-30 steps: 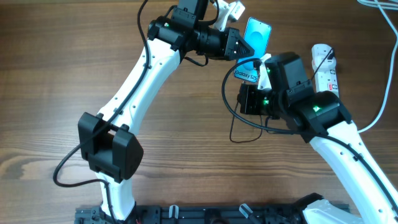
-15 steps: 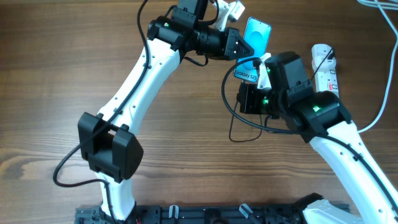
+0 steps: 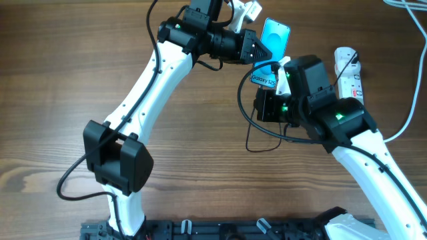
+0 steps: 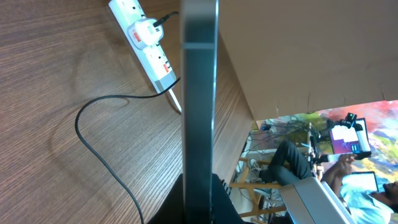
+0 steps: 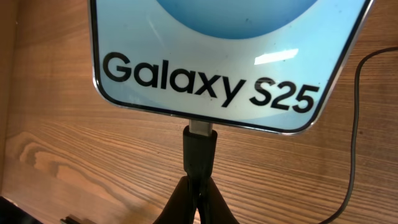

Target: Plug charger to phone and switch on socket

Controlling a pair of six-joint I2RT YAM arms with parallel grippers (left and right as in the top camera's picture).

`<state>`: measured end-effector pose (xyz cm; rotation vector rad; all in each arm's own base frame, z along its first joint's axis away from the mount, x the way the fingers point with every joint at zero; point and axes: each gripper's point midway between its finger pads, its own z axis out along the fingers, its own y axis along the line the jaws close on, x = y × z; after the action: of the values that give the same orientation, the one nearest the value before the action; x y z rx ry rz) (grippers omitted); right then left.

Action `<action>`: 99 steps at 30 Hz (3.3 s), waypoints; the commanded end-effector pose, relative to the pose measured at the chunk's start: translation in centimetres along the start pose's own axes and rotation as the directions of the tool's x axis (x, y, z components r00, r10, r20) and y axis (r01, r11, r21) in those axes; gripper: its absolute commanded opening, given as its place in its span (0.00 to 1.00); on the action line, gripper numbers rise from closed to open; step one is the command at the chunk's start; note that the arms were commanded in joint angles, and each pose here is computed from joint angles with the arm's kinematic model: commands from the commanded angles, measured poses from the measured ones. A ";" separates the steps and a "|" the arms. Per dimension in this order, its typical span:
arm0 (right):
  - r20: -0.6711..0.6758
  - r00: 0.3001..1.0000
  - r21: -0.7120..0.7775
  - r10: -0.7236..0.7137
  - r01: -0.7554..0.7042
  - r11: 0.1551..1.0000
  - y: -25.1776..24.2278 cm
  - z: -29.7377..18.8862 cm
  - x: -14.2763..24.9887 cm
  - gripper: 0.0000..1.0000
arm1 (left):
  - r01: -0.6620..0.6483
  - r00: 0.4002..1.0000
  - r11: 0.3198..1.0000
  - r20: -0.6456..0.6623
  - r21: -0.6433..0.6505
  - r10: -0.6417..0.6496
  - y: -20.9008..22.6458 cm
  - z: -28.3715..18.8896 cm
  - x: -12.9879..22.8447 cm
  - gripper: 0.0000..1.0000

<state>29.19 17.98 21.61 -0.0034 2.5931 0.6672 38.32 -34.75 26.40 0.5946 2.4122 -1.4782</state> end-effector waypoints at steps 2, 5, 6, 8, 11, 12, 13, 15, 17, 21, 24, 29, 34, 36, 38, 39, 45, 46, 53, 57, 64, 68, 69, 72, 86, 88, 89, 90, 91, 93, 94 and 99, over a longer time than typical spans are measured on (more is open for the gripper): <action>0.042 0.999 0.000 -0.013 0.013 1.000 0.2 -0.3 -1.2 0.04 | -0.053 0.999 0.996 -0.001 0.066 0.053 -2.3 -1.0 0.2 0.04; 0.043 0.999 -0.002 0.013 -0.013 1.000 -0.1 -0.4 -1.4 0.04 | -0.053 0.999 0.996 -0.001 0.066 0.053 -2.3 -1.0 0.2 0.04; 0.042 0.999 -0.008 0.019 -0.018 1.000 -0.2 -0.4 -1.5 0.04 | -0.053 0.999 0.996 -0.001 0.066 0.053 -2.3 -1.0 0.2 0.04; 0.041 0.999 -0.019 0.032 -0.031 0.999 -0.4 -0.6 -1.6 0.04 | -0.053 0.999 0.996 -0.001 0.066 0.053 -2.3 -1.0 0.2 0.04; 0.040 0.999 -0.020 0.035 -0.034 0.999 -0.6 -0.6 -1.7 0.04 | -0.064 0.998 0.996 -0.001 0.066 0.064 -2.3 -1.0 0.2 0.04; 0.039 0.999 -0.023 0.032 -0.031 0.999 -0.6 -0.6 -1.7 0.04 | -0.072 0.997 0.995 -0.001 0.065 0.072 -2.3 -1.0 0.2 0.04; 0.038 0.999 -0.023 0.029 -0.029 0.999 -0.5 -0.6 -1.7 0.04 | -0.073 0.997 0.995 -0.002 0.064 0.073 -2.3 -1.0 0.2 0.04; 0.038 0.999 -0.023 0.029 -0.029 0.999 -0.6 -0.6 -1.7 0.04 | -0.072 0.997 0.995 -0.002 0.065 0.073 -2.3 -1.0 0.2 0.04; 0.039 0.999 -0.023 0.029 -0.029 0.999 -0.6 -0.6 -1.7 0.04 | -0.072 0.997 0.995 -0.002 0.065 0.073 -2.3 -1.0 0.2 0.04; 0.042 0.999 -0.024 0.029 -0.028 0.999 -0.5 -0.8 -1.8 0.04 | -0.072 0.997 0.996 -0.001 0.061 0.073 -2.2 -1.0 0.2 0.04; 0.053 0.998 -0.030 0.021 -0.020 0.999 -0.2 -1.1 -2.2 0.04 | -0.072 0.997 0.996 0.000 0.057 0.073 -2.1 -1.0 0.2 0.04; 0.062 0.998 -0.033 0.015 -0.013 0.999 0.2 -1.7 -2.6 0.05 | -0.066 0.998 0.996 -0.005 0.056 0.066 -2.1 -1.0 0.3 0.04; 0.068 0.998 -0.025 0.015 -0.014 1.000 0.1 -1.9 -2.8 0.04 | -0.063 0.998 0.996 -0.006 0.055 0.064 -2.1 -1.0 0.4 0.04; 0.065 0.998 -0.024 0.017 -0.015 1.000 0.1 -1.9 -2.7 0.04 | -0.064 0.998 0.996 -0.006 0.055 0.064 -2.1 -1.0 0.4 0.04; 0.063 0.998 -0.022 0.017 -0.015 1.000 0.1 -1.9 -2.6 0.04 | -0.064 0.998 0.996 -0.006 0.055 0.064 -2.1 -1.0 0.4 0.04; 0.065 0.998 -0.023 0.017 -0.015 1.000 0.1 -1.9 -2.7 0.04 | -0.063 0.998 0.996 -0.006 0.056 0.064 -2.1 -1.0 0.4 0.04; 0.085 0.996 -0.032 0.011 -0.008 0.999 0.5 -2.3 -3.3 0.04 | -0.057 0.998 0.997 -0.011 0.054 0.057 -2.0 -1.0 0.5 0.04; 0.089 0.996 -0.035 0.010 -0.007 0.999 0.6 -2.4 -3.4 0.04 | -0.055 0.998 0.997 -0.011 0.055 0.056 -2.0 -1.0 0.5 0.04; 0.097 0.995 -0.035 0.010 -0.007 0.999 0.6 -2.4 -3.6 0.04 | -0.046 0.999 0.998 -0.018 0.054 0.047 -2.0 -1.0 0.7 0.04; 0.104 0.995 -0.038 0.008 -0.004 0.999 0.7 -2.5 -3.7 0.04 | -0.041 0.999 0.997 -0.022 0.061 0.042 -2.1 -1.0 0.8 0.04; 0.124 0.992 -0.031 0.015 -0.012 0.999 0.6 -2.5 -4.2 0.04 | -0.031 0.999 0.996 -0.032 0.080 0.034 -2.4 -1.0 1.0 0.04; 0.135 0.991 -0.015 0.015 -0.013 1.000 0.4 -2.5 -4.4 0.04 | -0.021 0.999 0.997 -0.039 0.078 0.024 -2.4 -1.0 1.2 0.04; 0.140 0.990 -0.006 0.015 -0.014 1.000 0.2 -2.5 -4.5 0.04 | -0.018 0.999 0.997 -0.041 0.077 0.022 -2.4 -1.0 1.2 0.04; 0.155 0.988 0.020 0.013 -0.017 1.000 -0.3 -2.6 -4.7 0.04 | -0.011 0.999 0.997 -0.046 0.075 0.015 -2.3 -1.0 1.4 0.04; 0.197 0.980 -0.007 -0.003 0.004 1.000 0.5 -2.8 -5.8 0.04 | 0.061 0.996 0.996 -0.065 0.067 -0.056 -2.2 -1.1 1.8 0.04; 0.195 0.981 -0.006 -0.003 0.004 1.000 0.4 -2.8 -5.7 0.04 | 0.061 0.996 0.996 -0.065 0.066 -0.056 -2.1 -1.1 1.8 0.04; 0.191 0.982 -0.005 -0.002 0.003 1.000 0.4 -2.7 -5.7 0.04 | 0.060 0.996 0.996 -0.064 0.067 -0.056 -2.2 -1.1 1.8 0.04; 0.185 0.983 -0.007 -0.002 0.003 1.000 0.4 -2.7 -5.5 0.04 | 0.055 0.997 0.996 -0.061 0.068 -0.051 -2.2 -1.0 1.7 0.04; 0.175 0.985 -0.011 -0.001 0.003 1.000 0.5 -2.7 -5.3 0.04 | 0.047 0.998 0.996 -0.054 0.070 -0.043 -2.2 -1.1 1.5 0.04; 0.151 0.989 -0.026 0.001 0.003 1.000 0.7 -2.6 -4.8 0.04 | 0.039 0.999 0.997 -0.031 0.070 -0.037 -2.2 -1.2 0.8 0.04; 0.141 0.990 -0.033 0.001 0.004 0.999 0.7 -2.6 -4.6 0.05 | 0.054 0.998 0.997 -0.014 0.062 -0.053 -2.0 -1.3 0.4 0.04; 0.073 0.997 -0.032 0.014 -0.012 0.999 0.5 -2.6 -2.9 0.04 | 0.158 0.981 0.987 0.108 0.015 -0.158 -0.1 -3.0 -2.7 0.04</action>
<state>30.84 17.13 24.52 0.0395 2.5159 0.7008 40.51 -33.33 26.45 0.4606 2.4252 -1.4407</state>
